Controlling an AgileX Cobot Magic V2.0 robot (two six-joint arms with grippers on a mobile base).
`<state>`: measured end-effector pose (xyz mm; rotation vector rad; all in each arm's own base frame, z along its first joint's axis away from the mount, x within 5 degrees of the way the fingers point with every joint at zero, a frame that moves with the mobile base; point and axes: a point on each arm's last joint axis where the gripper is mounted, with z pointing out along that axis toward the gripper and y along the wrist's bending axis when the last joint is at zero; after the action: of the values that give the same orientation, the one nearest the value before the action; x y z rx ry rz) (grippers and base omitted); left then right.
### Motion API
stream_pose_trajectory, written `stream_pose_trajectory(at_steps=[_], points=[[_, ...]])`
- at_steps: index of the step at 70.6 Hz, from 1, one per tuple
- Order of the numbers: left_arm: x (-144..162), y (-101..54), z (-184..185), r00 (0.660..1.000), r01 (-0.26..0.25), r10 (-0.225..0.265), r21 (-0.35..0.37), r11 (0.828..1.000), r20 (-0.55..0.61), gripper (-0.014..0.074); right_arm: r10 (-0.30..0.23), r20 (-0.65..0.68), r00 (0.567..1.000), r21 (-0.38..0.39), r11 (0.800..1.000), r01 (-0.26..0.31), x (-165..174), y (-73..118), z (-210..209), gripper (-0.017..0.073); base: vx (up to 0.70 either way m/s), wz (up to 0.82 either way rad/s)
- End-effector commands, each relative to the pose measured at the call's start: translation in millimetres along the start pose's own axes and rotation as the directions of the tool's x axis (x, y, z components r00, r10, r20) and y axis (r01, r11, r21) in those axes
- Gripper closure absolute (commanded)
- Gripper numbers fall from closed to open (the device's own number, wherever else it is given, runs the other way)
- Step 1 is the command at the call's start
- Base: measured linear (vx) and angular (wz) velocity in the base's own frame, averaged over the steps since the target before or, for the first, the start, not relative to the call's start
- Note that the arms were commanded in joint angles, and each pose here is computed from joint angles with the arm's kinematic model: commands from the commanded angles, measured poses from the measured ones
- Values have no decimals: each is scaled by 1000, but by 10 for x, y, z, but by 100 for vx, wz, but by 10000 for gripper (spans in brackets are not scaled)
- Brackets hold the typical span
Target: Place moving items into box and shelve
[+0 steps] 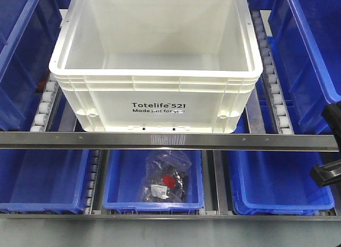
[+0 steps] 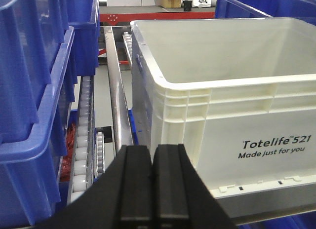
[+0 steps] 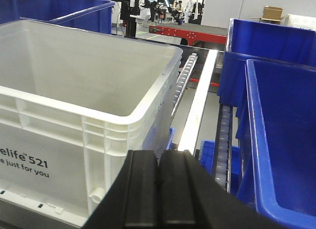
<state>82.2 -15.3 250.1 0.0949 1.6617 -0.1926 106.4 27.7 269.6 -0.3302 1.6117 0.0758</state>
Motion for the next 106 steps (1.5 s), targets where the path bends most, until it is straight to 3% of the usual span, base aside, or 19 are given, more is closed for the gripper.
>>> stream_pose_trajectory(at_steps=[1, 24, 31, 49, 60, 106], points=[[-153, -13, -2, 996, 8, -9, 10, 1000, 89, 622, -1, 98, 995, 35, 999, -2, -161, -43, 4, 574, 0, 0], [-152, -13, -2, 996, 8, -9, 10, 1000, 88, 622, -1, 98, 995, 35, 999, -2, -161, -43, 4, 574, 0, 0], [-123, -12, -69, 997, -14, 13, 9, 1000, 80, 622, -1, 98, 995, 35, 999, -2, -161, -43, 4, 574, 0, 0], [574, 39, -225, 988, -4, 2, 12, 1000, 152, 622, -1, 96, 995, 34, 999, -2, -158, -42, 4, 574, 0, 0], [585, 36, -216, 996, -7, 6, 12, 1000, 84, 622, -1, 96, 995, 34, 999, -2, -158, -42, 4, 574, 0, 0], [585, 36, -216, 996, -7, 6, 12, 1000, 84, 622, -1, 96, 995, 34, 999, -2, -158, -42, 4, 574, 0, 0]])
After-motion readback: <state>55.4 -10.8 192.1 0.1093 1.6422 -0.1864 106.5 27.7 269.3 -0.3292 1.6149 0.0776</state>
